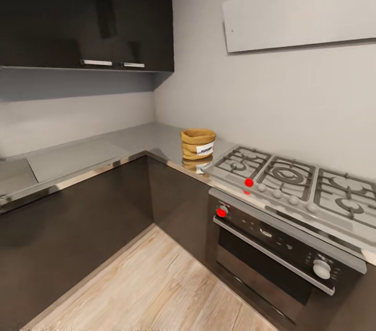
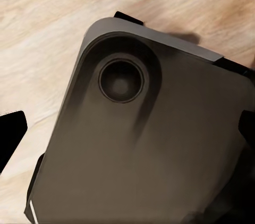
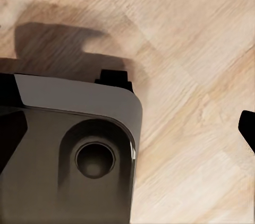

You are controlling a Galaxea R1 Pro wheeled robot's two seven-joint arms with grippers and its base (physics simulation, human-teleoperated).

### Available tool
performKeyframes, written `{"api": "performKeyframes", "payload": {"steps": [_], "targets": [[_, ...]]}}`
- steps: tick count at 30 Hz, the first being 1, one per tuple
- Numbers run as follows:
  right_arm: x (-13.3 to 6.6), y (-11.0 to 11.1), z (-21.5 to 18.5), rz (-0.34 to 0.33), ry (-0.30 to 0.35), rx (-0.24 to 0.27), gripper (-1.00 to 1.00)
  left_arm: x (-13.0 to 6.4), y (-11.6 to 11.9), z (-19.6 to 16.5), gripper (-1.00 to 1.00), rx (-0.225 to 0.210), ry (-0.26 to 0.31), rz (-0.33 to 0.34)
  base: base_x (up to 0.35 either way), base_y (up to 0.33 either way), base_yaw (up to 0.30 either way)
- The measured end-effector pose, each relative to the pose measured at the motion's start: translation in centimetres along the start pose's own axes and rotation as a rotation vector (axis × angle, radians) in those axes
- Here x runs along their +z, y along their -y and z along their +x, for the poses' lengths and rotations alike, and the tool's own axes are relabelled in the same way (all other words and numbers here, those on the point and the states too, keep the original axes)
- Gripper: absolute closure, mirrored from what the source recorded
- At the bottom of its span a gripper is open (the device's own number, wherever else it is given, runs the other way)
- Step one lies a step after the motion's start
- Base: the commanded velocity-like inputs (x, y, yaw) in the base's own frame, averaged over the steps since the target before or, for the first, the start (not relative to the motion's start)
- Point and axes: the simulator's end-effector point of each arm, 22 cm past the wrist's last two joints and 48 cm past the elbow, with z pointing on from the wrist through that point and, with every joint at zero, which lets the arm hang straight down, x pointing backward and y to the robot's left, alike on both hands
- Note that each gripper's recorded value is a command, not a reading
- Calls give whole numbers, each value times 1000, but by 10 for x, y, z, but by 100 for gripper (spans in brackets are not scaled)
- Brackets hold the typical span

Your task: In the kitchen, take the popcorn bag from the countertop, put it into the microwave, and heat it until the popcorn is cooked so the cooked popcorn ends up inside the bag.

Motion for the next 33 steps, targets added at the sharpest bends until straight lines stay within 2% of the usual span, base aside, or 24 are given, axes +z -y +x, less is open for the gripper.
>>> {"api": "performKeyframes", "payload": {"steps": [26, 33], "targets": [[0, -3, -1, -3, 6, 1, -100, 0, -1, -2, -100, -7, 5, -1, 0, 0, 268], [0, 1, -1, 1, 5, 2, -100, 0, 0, -2, -100, -4, 4, 4, 102, 32, 64]]}}
